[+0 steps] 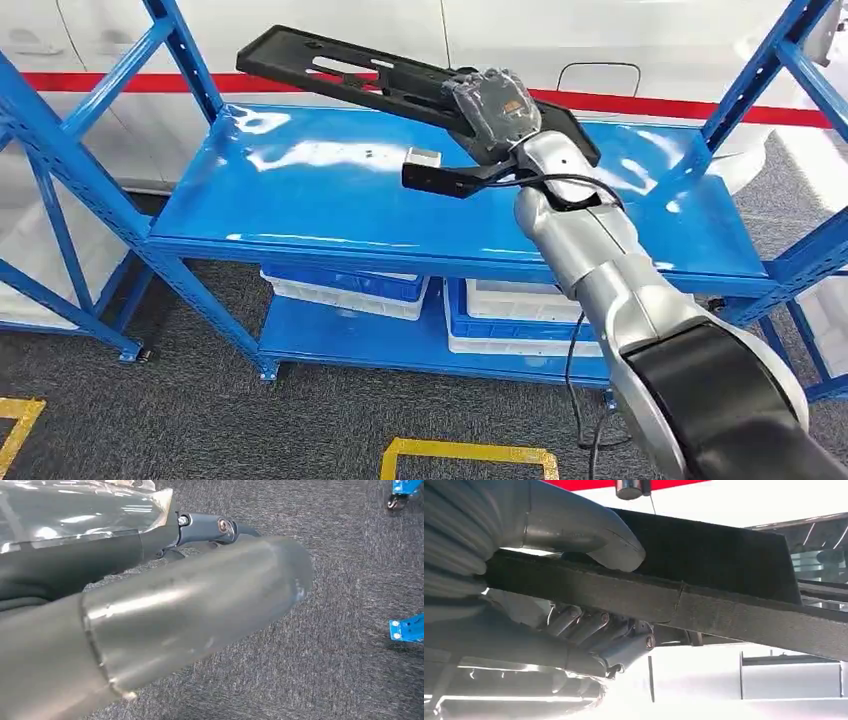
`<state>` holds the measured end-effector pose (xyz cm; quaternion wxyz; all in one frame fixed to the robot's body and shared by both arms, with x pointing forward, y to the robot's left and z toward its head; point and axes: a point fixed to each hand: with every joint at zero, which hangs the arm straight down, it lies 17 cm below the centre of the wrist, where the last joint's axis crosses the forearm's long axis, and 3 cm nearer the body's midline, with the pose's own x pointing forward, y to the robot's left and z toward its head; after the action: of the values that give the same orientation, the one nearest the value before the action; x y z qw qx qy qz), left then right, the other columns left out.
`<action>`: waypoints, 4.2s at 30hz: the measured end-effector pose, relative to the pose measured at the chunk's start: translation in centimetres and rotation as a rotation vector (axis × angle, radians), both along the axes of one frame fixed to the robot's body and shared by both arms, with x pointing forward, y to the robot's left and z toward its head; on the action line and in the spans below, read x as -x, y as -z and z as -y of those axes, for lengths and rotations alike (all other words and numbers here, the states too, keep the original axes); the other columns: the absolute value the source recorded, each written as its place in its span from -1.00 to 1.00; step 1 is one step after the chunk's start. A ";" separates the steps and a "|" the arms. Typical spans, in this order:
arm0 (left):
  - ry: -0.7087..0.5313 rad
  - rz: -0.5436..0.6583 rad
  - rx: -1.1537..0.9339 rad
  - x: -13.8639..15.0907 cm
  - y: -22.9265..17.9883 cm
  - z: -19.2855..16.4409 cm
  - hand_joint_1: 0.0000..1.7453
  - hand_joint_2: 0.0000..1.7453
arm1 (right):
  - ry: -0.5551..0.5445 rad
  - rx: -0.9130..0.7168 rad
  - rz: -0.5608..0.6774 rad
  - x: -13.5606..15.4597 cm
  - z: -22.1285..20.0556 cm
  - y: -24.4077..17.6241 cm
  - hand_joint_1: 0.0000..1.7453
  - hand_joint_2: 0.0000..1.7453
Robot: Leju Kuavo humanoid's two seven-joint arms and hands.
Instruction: Take the parts from the cabinet and place them on the table.
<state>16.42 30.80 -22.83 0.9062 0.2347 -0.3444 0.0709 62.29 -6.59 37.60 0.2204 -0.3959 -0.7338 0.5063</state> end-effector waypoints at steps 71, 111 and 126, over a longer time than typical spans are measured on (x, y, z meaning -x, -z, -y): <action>0.009 -0.070 0.111 0.2 1.2 1.7 -1.00 -1.00 | 0.101 -0.008 -0.061 -1.3 5.5 4.7 0.92 1.00; 0.017 -0.062 0.100 -0.2 1.1 1.6 -1.00 -1.00 | 0.114 -0.010 -0.058 -1.4 6.5 4.8 0.92 1.00; 0.018 -0.063 0.101 -0.1 1.1 1.7 -1.00 -1.00 | 0.112 -0.011 -0.065 -1.3 6.4 5.3 0.92 1.00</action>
<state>16.54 29.14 -23.91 0.9279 0.1880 -0.3136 0.0725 63.59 -12.95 32.25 0.2743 -0.4185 -0.7056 0.5018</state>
